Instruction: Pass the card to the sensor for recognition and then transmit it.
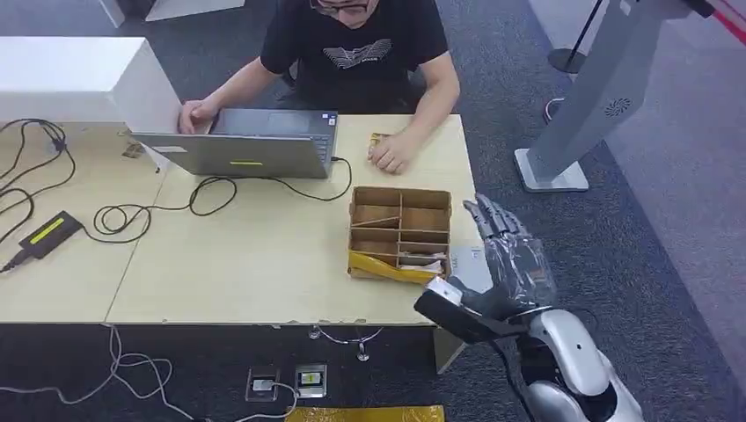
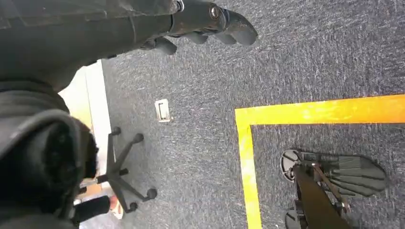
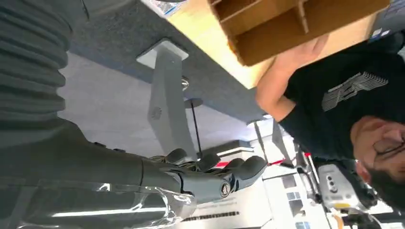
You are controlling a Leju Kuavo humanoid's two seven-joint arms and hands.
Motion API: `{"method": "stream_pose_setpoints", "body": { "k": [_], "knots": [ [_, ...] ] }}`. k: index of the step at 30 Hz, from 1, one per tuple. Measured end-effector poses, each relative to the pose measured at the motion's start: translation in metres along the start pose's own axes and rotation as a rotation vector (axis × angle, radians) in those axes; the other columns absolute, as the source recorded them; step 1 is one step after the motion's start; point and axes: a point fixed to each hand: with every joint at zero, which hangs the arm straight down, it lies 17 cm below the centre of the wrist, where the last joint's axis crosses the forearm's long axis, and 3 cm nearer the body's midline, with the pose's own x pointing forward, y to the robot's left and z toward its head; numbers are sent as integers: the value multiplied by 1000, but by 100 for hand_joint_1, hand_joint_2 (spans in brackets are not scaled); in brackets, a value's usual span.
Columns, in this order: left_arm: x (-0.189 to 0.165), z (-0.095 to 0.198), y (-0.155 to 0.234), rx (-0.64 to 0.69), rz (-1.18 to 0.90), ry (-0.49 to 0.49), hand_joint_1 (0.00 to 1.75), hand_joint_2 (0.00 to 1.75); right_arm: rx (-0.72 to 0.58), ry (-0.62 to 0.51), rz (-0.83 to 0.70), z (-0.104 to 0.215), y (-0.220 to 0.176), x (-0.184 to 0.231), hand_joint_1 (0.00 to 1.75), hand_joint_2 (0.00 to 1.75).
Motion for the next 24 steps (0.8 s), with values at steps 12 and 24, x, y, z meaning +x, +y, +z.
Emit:
{"method": "stream_pose_setpoints", "body": {
  "k": [12, 24],
  "knots": [
    [0, 1, -7, -1, 11, 8, 0, 0, 57, -35, -2, -11, 31, 23, 0, 175],
    [1, 2, -12, 0, 30, 10, 0, 0, 82, -45, -9, -15, 46, 34, 0, 175]
  ]
}}
